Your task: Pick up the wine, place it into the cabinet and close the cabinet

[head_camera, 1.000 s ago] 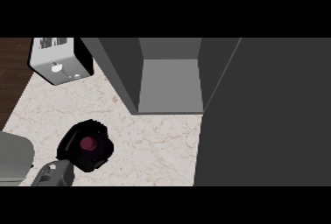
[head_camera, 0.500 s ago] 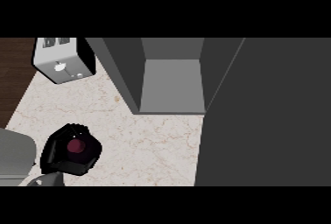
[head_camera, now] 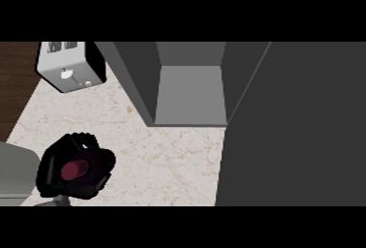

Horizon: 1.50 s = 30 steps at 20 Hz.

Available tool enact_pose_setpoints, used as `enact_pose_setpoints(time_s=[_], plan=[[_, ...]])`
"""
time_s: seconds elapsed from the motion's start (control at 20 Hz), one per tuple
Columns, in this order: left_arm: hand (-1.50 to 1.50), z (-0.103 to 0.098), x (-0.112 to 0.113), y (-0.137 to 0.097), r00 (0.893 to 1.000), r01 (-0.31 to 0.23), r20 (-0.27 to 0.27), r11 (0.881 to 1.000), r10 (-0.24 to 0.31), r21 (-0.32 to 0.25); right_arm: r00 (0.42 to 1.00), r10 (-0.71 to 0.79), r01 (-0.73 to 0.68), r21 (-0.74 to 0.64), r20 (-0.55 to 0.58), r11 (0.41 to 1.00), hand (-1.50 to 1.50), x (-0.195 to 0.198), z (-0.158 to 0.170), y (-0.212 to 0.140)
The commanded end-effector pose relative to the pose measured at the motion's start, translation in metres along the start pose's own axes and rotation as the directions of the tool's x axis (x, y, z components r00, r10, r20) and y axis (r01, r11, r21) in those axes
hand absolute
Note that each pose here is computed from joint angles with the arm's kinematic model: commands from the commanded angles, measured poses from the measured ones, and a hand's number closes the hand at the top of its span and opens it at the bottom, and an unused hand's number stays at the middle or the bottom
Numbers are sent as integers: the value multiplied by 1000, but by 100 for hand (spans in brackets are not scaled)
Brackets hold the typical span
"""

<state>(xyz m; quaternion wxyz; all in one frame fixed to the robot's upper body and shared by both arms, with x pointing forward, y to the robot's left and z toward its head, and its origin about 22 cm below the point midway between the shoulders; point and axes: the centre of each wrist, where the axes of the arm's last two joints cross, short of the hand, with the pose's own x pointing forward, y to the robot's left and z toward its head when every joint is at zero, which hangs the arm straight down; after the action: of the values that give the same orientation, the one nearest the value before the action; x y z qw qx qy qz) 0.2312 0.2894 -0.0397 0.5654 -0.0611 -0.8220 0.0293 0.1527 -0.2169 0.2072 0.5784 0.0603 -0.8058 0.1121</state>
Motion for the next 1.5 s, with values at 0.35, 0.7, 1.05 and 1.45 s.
enact_pose_setpoints(time_s=[0.35,0.7,1.05,1.45], plan=[[150,-40,67,-77,999,-43,-24,995,41,-92,998,-43,42,25,42,999,-150,13,5,-2],[150,-48,96,-116,994,-93,-65,985,84,-144,998,-56,54,46,38,998,-150,9,22,3],[150,-64,98,-171,993,-110,-45,982,104,-151,998,-50,48,44,35,998,-150,16,13,-3],[150,-81,113,-217,995,-96,-18,987,94,-127,997,-56,54,42,59,998,-150,10,14,-4]])
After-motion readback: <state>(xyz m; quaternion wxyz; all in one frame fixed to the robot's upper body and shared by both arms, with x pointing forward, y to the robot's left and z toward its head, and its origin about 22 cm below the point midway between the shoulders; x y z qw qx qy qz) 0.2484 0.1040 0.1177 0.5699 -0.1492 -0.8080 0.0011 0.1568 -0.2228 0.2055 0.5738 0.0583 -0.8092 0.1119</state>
